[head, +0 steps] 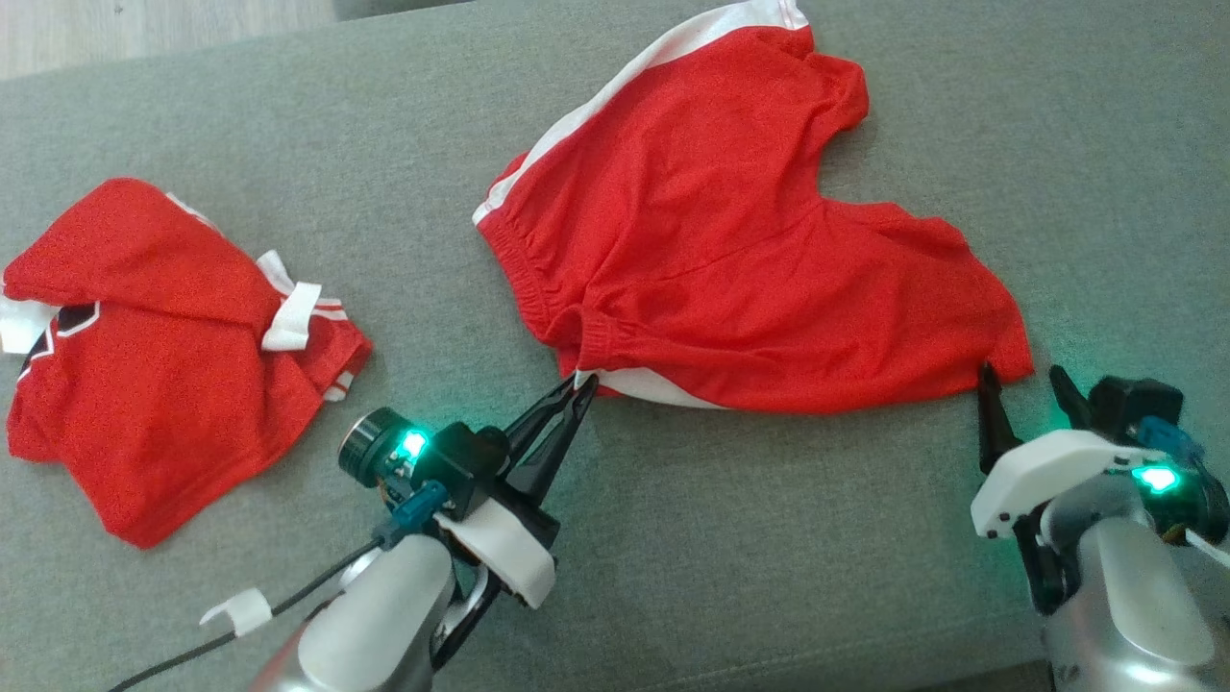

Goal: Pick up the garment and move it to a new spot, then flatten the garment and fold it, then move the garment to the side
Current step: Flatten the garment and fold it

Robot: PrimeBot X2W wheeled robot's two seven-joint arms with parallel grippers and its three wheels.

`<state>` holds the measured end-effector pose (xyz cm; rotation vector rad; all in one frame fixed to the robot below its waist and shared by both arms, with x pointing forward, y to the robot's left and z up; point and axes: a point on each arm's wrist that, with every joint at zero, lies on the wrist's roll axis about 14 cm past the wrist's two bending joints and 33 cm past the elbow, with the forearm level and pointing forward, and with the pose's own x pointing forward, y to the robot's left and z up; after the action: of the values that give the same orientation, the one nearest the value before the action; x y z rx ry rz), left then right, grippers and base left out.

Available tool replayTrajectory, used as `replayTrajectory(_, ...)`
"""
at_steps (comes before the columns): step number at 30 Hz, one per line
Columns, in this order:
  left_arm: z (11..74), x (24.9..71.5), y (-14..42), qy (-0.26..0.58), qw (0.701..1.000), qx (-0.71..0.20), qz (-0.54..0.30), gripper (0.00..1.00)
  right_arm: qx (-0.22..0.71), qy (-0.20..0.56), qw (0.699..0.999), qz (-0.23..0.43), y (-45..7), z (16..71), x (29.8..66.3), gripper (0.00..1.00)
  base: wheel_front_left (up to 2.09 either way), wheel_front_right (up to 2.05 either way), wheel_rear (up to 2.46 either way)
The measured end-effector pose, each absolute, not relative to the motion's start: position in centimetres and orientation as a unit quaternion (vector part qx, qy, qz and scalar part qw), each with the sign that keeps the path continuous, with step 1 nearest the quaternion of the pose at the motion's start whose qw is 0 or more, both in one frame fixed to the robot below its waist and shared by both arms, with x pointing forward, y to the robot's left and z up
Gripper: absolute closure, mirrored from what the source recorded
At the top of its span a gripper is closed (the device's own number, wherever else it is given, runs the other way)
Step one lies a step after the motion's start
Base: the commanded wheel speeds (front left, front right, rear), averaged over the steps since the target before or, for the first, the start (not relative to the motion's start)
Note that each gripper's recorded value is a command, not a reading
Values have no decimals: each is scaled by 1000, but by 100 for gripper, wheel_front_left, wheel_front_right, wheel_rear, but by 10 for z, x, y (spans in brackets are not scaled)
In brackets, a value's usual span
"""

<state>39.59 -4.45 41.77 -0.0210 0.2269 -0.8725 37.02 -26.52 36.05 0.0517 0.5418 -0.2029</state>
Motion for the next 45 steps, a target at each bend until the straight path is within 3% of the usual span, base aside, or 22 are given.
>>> replayTrajectory(14,417,396,-40,113,903,-13,-415,100,-19,284,956,-68,-255,360,386,0,0,0,0)
replayTrajectory(15,417,396,-40,113,903,-12,-415,100,-19,284,956,-67,-255,360,388,5,0,0,0)
replayTrajectory(16,417,396,-39,113,903,-12,-415,100,-19,284,956,-66,-254,360,389,33,0,0,0)
replayTrajectory(17,417,396,-39,113,903,-12,-415,100,-19,284,956,-65,-253,360,390,80,0,0,0)
replayTrajectory(18,417,396,-39,113,903,-12,-414,100,-19,282,957,-63,-253,361,390,100,0,0,0)
replayTrajectory(24,425,397,-36,105,907,-13,-407,100,-10,251,966,-61,-249,372,395,100,0,0,0)
replayTrajectory(33,456,401,-33,65,915,-16,-397,100,31,147,987,-60,-243,427,413,100,0,0,0)
replayTrajectory(45,567,418,-19,-35,920,-1,-391,100,61,-51,997,-11,-224,581,436,100,0,0,0)
